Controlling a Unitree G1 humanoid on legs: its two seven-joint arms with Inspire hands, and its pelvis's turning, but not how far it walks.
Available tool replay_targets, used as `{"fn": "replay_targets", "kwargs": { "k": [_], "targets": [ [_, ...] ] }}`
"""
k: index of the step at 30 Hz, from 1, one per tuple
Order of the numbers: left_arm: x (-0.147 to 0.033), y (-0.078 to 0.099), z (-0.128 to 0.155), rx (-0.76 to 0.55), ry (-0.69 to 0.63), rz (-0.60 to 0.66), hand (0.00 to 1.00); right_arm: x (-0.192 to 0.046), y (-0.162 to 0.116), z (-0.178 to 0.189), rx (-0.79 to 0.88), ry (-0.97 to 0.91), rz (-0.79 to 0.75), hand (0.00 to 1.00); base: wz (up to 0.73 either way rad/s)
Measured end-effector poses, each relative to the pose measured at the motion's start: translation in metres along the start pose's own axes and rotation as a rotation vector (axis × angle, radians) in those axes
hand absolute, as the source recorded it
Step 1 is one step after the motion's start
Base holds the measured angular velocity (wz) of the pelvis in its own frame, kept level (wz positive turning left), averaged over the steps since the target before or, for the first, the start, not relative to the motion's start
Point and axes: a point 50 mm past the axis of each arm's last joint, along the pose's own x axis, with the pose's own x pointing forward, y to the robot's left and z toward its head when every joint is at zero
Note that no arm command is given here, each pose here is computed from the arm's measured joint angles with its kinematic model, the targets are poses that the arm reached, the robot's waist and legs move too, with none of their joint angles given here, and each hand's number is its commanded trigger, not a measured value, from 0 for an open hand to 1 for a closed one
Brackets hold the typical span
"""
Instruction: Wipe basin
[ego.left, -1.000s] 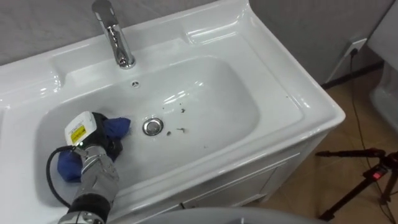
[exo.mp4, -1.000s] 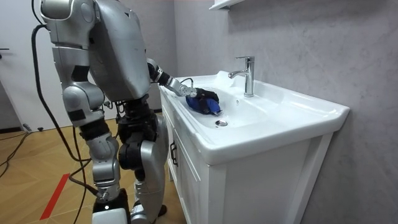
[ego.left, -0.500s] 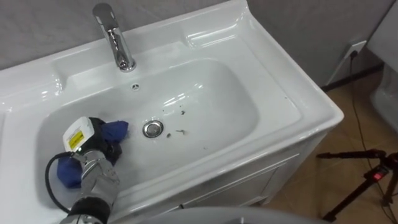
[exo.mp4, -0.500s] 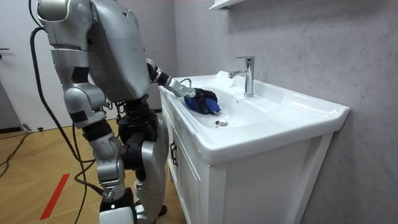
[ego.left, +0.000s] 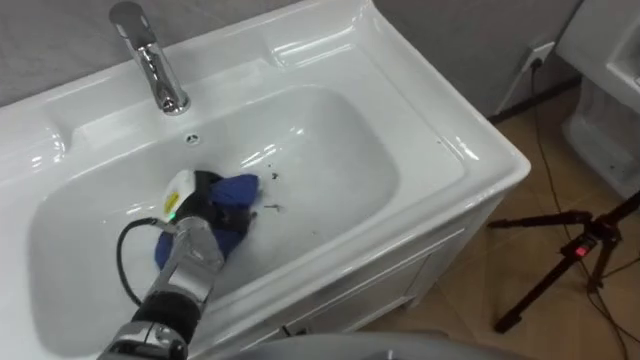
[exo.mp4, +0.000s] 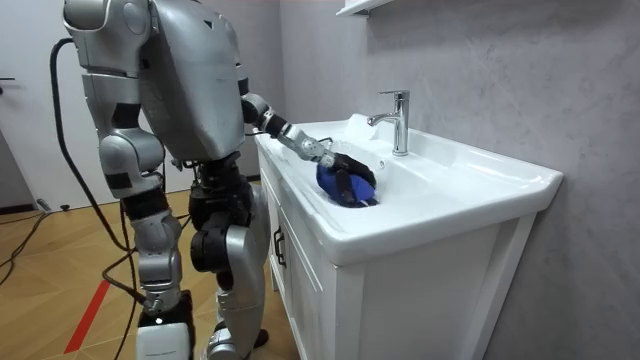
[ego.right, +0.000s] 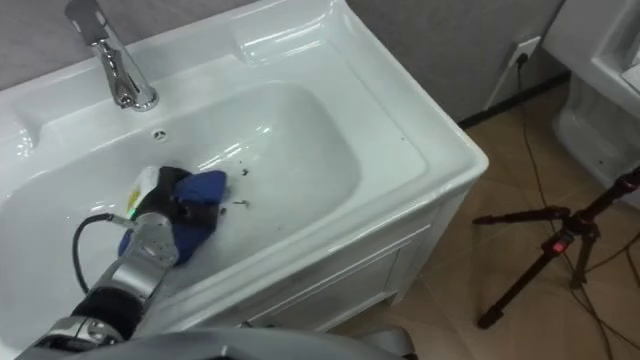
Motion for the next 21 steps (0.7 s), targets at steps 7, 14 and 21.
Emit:
{"fn": "replay_targets", "kwargs": {
  "k": [7,14,21],
  "targets": [
    [-0.002,-0.005,0.037,0.0,-0.141,-0.122,1.0,0.001,-0.001,-0.014,-0.014,0.05,0.01,0.0,-0.02],
    [-0.002,-0.006,0.041,-0.005,-0.145,-0.167,1.0,0.0,-0.007,-0.007,-0.005,0.032,0.014,0.0,0.07],
    [-0.003,-0.005,0.049,-0.019,-0.158,-0.219,1.0,0.0,-0.006,0.0,0.0,0.027,0.037,0.0,0.08]
  ]
}}
